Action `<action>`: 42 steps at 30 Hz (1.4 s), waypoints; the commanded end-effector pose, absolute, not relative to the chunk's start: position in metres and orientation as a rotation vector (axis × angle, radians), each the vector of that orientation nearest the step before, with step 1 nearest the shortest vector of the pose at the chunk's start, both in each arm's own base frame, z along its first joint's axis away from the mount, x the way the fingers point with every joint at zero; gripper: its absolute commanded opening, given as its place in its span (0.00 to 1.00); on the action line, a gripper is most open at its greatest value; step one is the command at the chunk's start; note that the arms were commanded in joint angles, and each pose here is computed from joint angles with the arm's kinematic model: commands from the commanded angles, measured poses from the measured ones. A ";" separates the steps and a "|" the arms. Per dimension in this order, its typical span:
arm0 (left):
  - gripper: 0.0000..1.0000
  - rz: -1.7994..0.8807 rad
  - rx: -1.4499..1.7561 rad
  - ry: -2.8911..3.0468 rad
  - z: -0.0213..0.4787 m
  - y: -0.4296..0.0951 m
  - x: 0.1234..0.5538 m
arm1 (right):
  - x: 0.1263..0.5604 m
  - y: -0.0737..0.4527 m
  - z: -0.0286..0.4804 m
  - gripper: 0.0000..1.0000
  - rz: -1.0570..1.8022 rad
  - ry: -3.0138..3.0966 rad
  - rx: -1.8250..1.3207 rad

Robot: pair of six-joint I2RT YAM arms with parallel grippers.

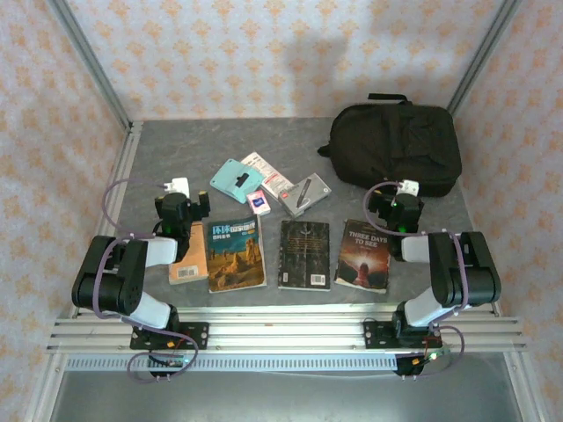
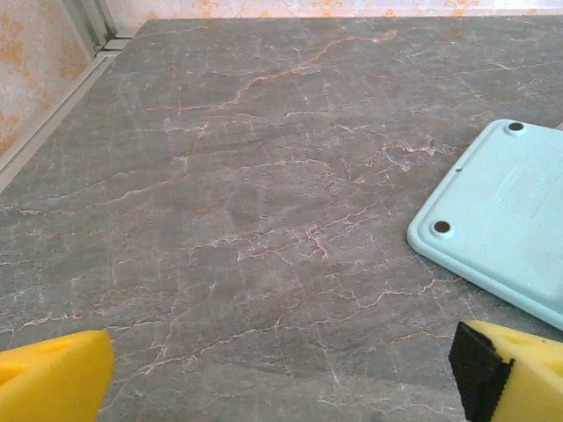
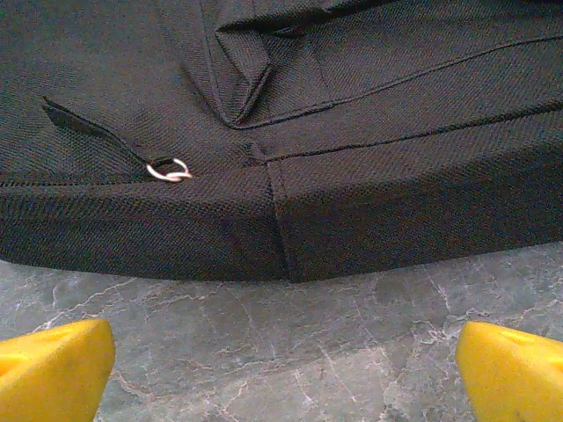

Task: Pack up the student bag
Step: Unzip the student bag at the top-right of the table.

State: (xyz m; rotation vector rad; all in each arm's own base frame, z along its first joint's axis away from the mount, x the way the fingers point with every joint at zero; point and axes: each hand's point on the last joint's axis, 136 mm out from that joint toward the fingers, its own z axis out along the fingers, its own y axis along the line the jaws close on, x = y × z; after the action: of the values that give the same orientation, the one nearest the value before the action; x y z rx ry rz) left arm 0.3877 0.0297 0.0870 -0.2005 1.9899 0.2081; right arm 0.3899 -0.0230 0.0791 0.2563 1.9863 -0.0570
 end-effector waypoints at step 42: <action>1.00 0.222 -0.057 1.795 0.223 -0.013 0.382 | 0.379 0.054 0.232 0.99 0.042 1.845 -0.004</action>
State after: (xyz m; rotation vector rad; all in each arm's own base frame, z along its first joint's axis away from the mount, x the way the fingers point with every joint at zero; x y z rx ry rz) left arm 0.3851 0.0009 0.1668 -0.1081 1.8850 0.1892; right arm 0.3945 0.0333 0.1987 0.0745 1.8628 0.0478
